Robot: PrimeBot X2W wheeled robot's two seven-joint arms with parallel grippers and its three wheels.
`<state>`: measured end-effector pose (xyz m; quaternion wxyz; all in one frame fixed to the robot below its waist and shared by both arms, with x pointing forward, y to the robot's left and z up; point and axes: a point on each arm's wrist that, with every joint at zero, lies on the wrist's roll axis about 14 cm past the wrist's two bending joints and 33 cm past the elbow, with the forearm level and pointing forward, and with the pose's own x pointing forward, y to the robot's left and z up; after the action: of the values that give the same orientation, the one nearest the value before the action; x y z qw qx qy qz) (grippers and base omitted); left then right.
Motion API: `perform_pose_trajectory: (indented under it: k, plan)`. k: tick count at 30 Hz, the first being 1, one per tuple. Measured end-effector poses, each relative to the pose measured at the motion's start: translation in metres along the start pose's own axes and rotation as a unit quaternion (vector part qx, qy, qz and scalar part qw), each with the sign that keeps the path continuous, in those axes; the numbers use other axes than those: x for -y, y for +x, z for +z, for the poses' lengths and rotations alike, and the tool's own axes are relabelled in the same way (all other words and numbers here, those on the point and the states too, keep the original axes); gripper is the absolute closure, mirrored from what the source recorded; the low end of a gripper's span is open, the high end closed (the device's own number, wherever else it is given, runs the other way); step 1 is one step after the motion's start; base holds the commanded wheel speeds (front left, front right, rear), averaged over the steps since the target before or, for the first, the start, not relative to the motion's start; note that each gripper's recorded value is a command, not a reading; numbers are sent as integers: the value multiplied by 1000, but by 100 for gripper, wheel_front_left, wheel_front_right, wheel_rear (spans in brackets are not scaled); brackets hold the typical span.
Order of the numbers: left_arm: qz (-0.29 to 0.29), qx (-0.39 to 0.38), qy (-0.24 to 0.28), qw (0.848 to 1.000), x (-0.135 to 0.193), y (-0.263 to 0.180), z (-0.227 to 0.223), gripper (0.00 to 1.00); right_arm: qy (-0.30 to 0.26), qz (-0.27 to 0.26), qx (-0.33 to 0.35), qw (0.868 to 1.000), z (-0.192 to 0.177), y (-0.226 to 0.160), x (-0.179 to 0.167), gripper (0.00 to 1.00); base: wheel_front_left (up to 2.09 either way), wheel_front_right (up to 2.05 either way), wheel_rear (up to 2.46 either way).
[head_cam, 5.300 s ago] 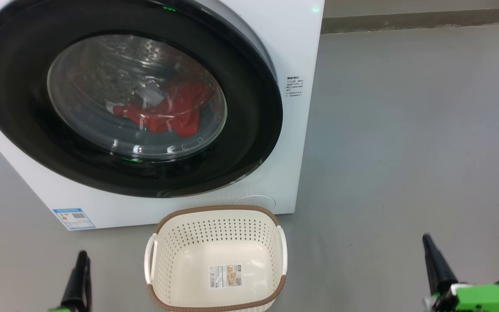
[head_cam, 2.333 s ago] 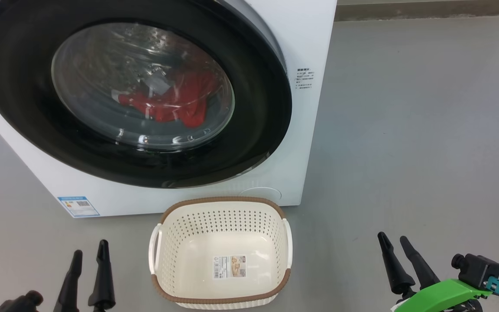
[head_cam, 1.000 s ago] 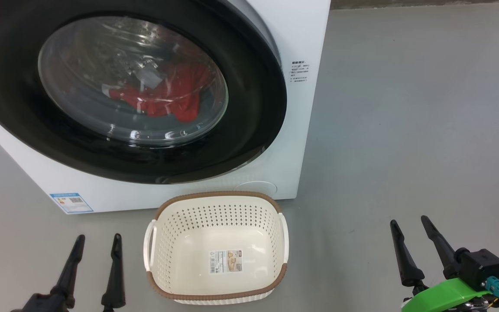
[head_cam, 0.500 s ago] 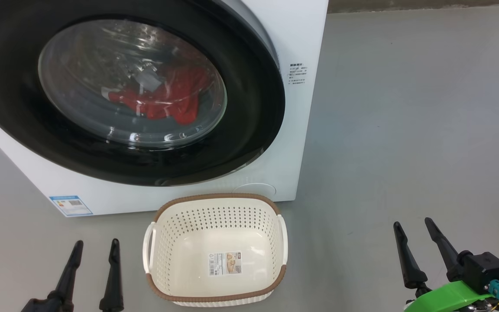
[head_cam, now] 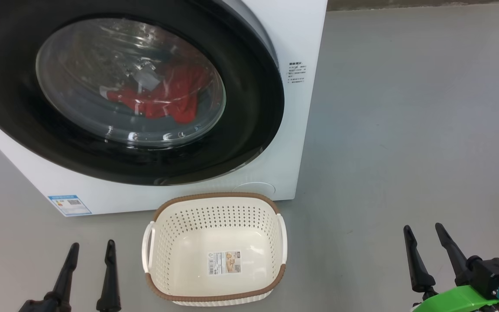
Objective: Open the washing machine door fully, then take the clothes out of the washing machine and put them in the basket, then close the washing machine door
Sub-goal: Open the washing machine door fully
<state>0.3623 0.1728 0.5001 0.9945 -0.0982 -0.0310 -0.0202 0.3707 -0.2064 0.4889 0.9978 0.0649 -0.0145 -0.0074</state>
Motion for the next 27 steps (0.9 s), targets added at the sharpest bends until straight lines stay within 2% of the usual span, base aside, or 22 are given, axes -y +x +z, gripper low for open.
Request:
perform_pose_trajectory:
  k: [15,16,17,18,19,23,27]
  plan:
    - [6,2,1,1000,-2,-2,1,0,2,8,-6,1000,-4,1,-6,0,0,0,0]
    - [6,2,1,1000,-2,-2,1,0,6,12,-7,1000,-5,1,-9,17,0,0,0]
    - [6,1,1,1000,-2,-2,1,0,11,14,-8,1000,-6,1,-11,60,0,0,0]
    - [6,1,1,1000,-2,-2,1,0,15,16,-8,1000,-6,2,-13,94,0,0,0]
    - [6,0,1,1000,-2,-1,0,0,21,18,-6,1000,-5,4,-15,100,0,0,0]
    - [6,-3,1,1000,-2,0,-2,0,56,26,18,998,9,20,-24,100,0,0,0]
    - [6,-6,0,1000,-2,1,-4,0,103,47,62,992,39,47,-40,100,0,0,0]
